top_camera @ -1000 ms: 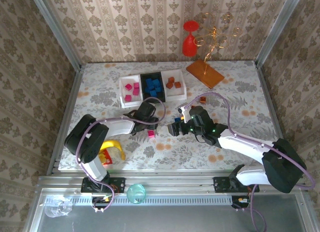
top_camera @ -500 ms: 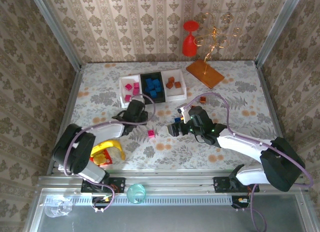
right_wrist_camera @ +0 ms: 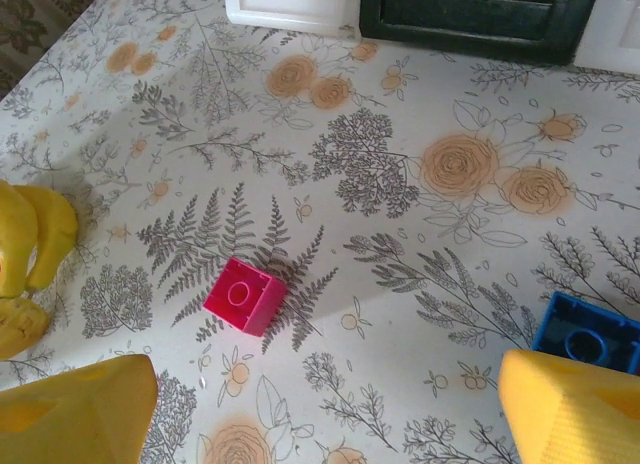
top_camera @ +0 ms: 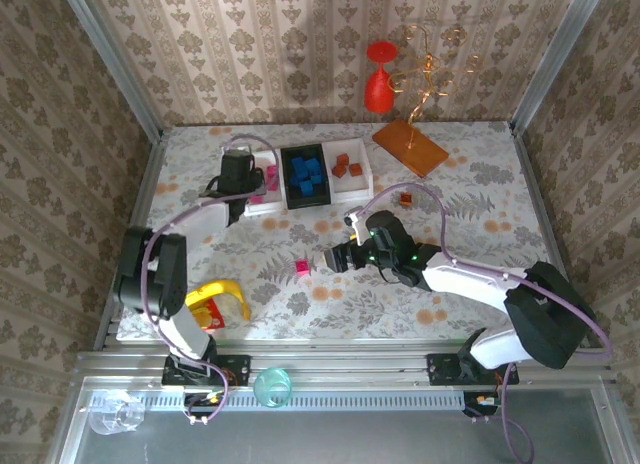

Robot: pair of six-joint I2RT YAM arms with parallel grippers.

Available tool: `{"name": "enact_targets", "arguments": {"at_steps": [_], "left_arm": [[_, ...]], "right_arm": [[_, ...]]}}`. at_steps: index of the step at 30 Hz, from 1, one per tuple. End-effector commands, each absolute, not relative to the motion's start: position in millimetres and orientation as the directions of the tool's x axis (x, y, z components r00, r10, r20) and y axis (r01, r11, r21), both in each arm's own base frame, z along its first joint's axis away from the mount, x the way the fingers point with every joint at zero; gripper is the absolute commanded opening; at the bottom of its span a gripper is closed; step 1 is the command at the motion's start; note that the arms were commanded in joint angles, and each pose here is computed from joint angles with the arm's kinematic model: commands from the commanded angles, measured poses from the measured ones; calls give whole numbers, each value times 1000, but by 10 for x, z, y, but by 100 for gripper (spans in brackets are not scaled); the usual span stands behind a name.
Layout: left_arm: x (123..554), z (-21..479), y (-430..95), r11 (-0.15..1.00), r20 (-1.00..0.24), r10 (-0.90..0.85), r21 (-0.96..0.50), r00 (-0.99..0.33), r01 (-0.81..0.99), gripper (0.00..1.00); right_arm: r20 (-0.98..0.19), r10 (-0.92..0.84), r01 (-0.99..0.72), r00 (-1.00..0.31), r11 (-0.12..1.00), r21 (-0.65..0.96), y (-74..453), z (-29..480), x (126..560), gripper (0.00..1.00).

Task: Sort the legos into containers by color
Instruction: Place the lego in the container.

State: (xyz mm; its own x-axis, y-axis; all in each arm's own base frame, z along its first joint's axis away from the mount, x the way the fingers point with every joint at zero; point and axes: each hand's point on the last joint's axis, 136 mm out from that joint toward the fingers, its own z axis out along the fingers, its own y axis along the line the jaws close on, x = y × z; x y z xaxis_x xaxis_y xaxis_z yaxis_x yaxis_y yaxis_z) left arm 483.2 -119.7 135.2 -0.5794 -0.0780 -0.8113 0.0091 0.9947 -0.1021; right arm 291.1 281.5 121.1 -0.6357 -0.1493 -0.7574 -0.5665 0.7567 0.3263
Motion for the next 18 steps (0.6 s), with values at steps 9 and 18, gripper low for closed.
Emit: {"name": "enact_targets", "arguments": {"at_steps": [9, 18], "left_arm": [[5128, 1462, -1248, 999, -797, 3, -27, -604, 40, 55], [4132, 1554, -1726, 954, -794, -19, -197, -608, 227, 70]], "right_arm": [[-712, -154, -506, -685, 804, 313, 2777, 1133, 2932, 90], [-720, -247, -515, -648, 839, 176, 2559, 1111, 2931, 91]]}}
